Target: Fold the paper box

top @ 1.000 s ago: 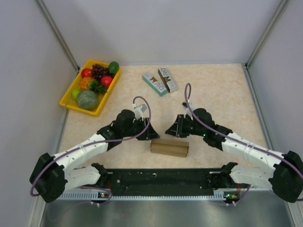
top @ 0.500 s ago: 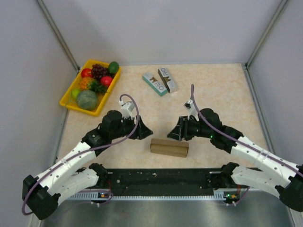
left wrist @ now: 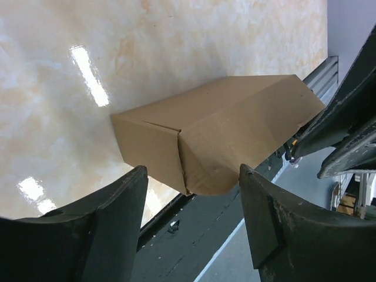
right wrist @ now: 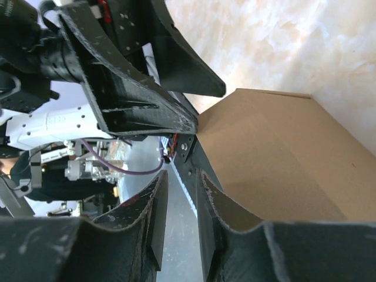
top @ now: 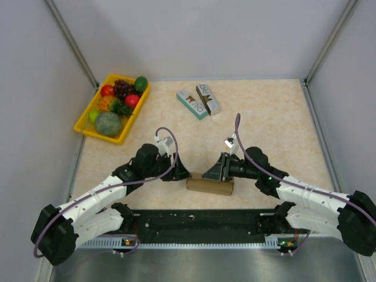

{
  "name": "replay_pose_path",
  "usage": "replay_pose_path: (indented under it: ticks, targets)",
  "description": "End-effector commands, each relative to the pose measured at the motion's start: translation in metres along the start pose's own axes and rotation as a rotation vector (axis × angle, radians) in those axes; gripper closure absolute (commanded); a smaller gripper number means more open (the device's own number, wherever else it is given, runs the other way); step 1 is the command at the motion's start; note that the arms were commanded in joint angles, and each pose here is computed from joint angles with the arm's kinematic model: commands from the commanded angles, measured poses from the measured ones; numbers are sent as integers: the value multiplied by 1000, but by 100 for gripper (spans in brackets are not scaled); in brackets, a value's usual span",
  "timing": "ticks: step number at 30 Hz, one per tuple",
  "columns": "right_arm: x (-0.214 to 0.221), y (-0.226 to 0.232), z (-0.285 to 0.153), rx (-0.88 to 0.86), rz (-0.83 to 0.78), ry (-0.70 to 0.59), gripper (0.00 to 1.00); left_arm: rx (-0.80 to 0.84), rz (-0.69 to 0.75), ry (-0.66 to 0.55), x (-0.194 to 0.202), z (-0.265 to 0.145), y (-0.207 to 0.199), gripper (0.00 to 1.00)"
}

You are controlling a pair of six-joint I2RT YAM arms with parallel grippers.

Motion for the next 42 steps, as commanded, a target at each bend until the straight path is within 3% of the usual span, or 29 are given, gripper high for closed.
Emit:
replay_pose_path:
  ticks: [1, 23, 33, 42]
  targets:
    - [-4, 15, 0, -107, -34, -49, 75, 88, -10, -14, -1, 6, -9, 32]
    - [22, -57, 8, 42, -20, -58, 78, 97, -29, -39, 14, 7, 8, 32]
    - [9, -40, 9, 47, -22, -48, 78, 142, -69, -49, 41, 5, 26, 32]
    - [-11, -1, 1, -7, -52, -64, 77, 14, -162, -58, 64, 16, 71, 47]
Point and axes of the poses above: each gripper's point midway between its finger pads, its own z axis out along the fingers, its own y axis along the line the jaws close on, x = y × z, the point moved 2 cm from there along -z, back along the fingers, and after that the axes turned 2 degrees about -z, right-handed, at the moved point
